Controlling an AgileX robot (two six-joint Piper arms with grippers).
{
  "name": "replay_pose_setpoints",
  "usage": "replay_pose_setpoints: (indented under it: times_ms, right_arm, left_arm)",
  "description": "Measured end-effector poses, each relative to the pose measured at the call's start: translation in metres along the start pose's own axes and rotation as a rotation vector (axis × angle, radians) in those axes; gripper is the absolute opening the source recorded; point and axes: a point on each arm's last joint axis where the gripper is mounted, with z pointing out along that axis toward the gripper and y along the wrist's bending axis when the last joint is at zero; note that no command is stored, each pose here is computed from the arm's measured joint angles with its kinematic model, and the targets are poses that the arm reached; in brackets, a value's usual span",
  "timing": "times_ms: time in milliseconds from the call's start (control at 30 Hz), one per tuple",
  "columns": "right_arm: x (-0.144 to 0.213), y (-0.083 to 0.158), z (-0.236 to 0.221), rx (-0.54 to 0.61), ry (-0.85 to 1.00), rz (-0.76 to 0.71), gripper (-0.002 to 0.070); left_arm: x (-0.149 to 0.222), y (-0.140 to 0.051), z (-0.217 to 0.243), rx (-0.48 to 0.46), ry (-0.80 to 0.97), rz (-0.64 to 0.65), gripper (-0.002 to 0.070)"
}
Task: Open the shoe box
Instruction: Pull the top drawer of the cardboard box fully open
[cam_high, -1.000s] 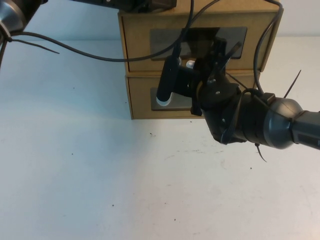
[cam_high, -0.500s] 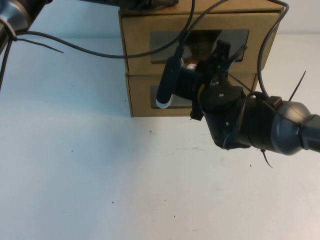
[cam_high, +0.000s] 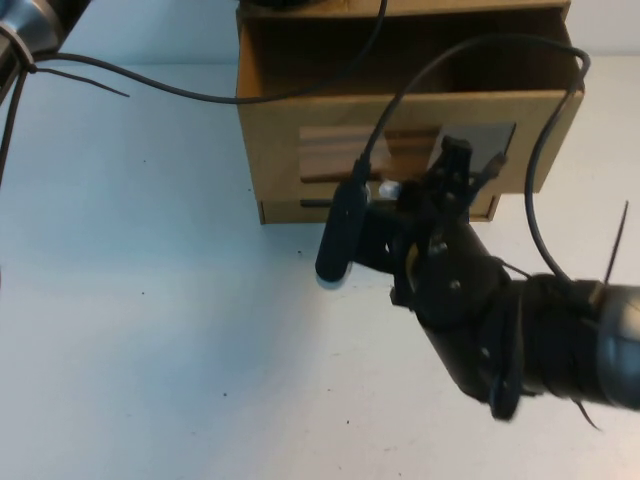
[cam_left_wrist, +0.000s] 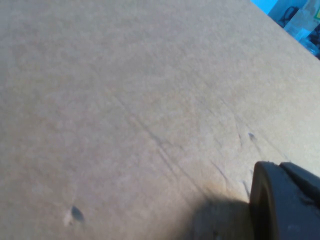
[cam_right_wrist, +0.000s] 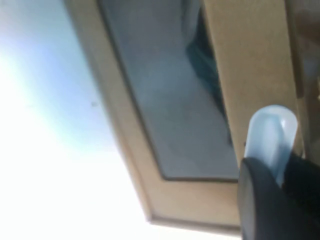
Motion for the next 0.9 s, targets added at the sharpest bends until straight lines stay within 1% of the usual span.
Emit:
replay_pose_setpoints:
  times_ms: [133, 333, 767, 833, 900]
  right_arm:
    - [0.006, 0.013, -0.024, -0.05, -0.012, 0.01, 0.0066]
    - [0.013, 0.024, -0.054, -0.111, -0.016, 0.047, 0.0066]
    - [0.015, 0.025, -0.059, -0.129, -0.007, 0.089, 0.0067]
    - [0.016, 0.025, -0.059, -0.127, -0.008, 0.114, 0.0081]
    - [0.016, 0.025, -0.06, -0.127, -0.009, 0.126, 0.013]
  left_arm:
    - [0.0, 0.0, 0.0, 0.003, -0.002, -0.011, -0.0006]
    - [0.0, -0.001, 0.001, 0.005, -0.001, -0.012, -0.0006]
    - [0.0, -0.001, 0.001, 0.006, -0.001, -0.026, -0.0006]
    - [0.0, -0.001, 0.001, 0.006, -0.001, -0.028, -0.0006]
    - [0.0, -0.001, 0.001, 0.004, -0.005, -0.028, -0.0006]
